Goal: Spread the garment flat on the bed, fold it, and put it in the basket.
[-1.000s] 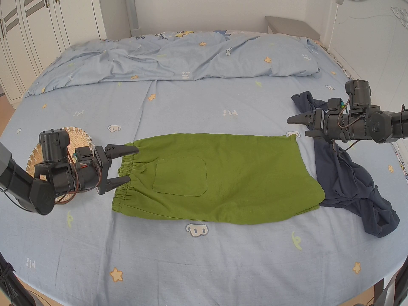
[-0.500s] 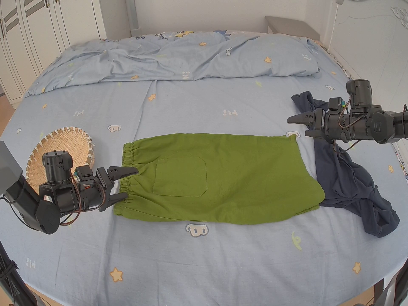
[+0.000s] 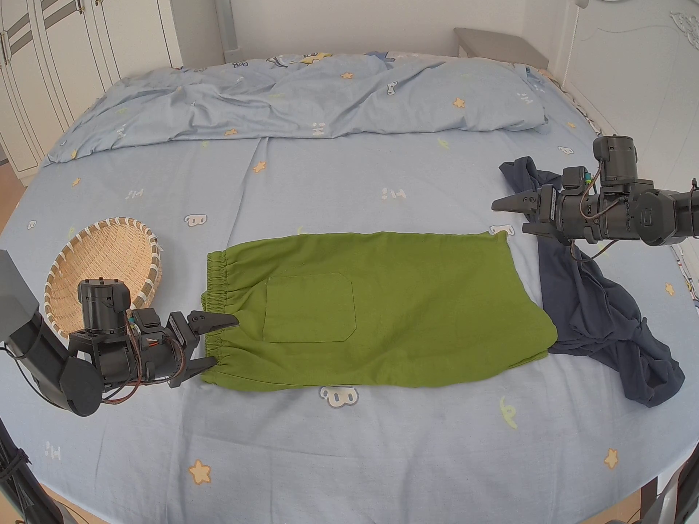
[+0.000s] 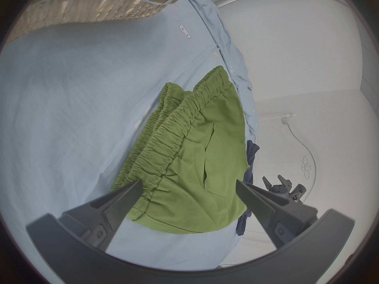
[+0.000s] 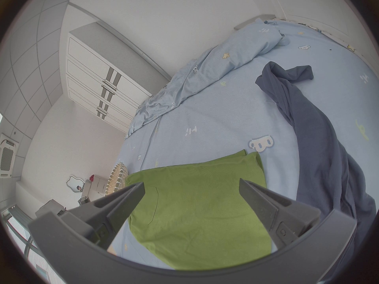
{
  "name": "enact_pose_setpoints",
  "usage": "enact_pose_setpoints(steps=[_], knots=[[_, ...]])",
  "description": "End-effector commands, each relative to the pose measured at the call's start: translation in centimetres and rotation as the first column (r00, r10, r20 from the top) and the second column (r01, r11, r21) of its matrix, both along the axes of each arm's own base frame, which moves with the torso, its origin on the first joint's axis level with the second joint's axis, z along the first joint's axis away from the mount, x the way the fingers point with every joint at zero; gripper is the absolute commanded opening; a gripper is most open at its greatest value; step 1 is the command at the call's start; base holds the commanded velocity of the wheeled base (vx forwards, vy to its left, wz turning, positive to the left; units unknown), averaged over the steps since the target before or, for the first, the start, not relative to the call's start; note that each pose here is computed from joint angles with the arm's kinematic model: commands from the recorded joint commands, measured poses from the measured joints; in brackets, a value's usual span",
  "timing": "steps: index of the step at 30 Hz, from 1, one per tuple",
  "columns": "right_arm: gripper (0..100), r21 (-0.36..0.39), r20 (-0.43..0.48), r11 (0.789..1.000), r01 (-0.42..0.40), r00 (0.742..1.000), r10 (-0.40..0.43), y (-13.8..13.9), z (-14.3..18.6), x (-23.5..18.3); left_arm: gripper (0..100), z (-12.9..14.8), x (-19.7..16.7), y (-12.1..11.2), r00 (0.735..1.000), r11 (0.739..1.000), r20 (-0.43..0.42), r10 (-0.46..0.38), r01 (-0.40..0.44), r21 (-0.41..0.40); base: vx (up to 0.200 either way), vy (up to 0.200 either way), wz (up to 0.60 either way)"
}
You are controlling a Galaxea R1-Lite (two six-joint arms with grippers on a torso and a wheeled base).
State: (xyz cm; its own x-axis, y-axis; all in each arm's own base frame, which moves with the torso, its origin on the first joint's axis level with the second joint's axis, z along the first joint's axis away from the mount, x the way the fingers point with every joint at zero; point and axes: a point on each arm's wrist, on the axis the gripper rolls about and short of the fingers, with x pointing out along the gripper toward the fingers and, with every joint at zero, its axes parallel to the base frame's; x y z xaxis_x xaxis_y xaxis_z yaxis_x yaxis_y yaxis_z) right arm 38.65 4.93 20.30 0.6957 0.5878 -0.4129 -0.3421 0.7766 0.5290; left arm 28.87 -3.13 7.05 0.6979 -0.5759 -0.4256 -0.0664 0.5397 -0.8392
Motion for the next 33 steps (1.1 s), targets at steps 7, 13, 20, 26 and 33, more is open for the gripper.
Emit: enact_pose_setpoints(steps=[7,13,20,26,33], knots=[[100,0.0,-0.001,1.0,-0.002,1.0,0.002,0.0,0.0,0.0,100,2.3,-1.9,0.9,0.998,1.0,0.055,0.027,-0.027,-0.009,0.0,0.0,0.0],[100,0.0,-0.003,1.0,-0.003,1.0,0.003,0.1,-0.1,0.0,100,3.2,-1.2,3.5,0.989,0.994,0.102,0.111,-0.111,-0.011,0.0,0.0,0.0],[100,-0.002,-0.005,1.0,-0.007,1.0,0.007,0.3,-0.2,0.0,100,2.4,0.6,3.7,0.988,0.995,0.12,0.095,-0.098,0.019,0.0,0.0,0.0],[100,-0.003,-0.009,1.0,-0.011,1.0,0.011,0.6,-0.3,0.1,100,1.5,2.0,2.9,0.992,0.997,0.11,0.063,-0.066,0.025,0.0,0.0,0.0],[100,-0.004,-0.011,1.0,-0.014,1.0,0.013,0.7,-0.5,0.1,100,1.8,2.4,2.7,0.99,0.998,0.129,0.056,-0.059,0.024,0.0,0.0,0.0]])
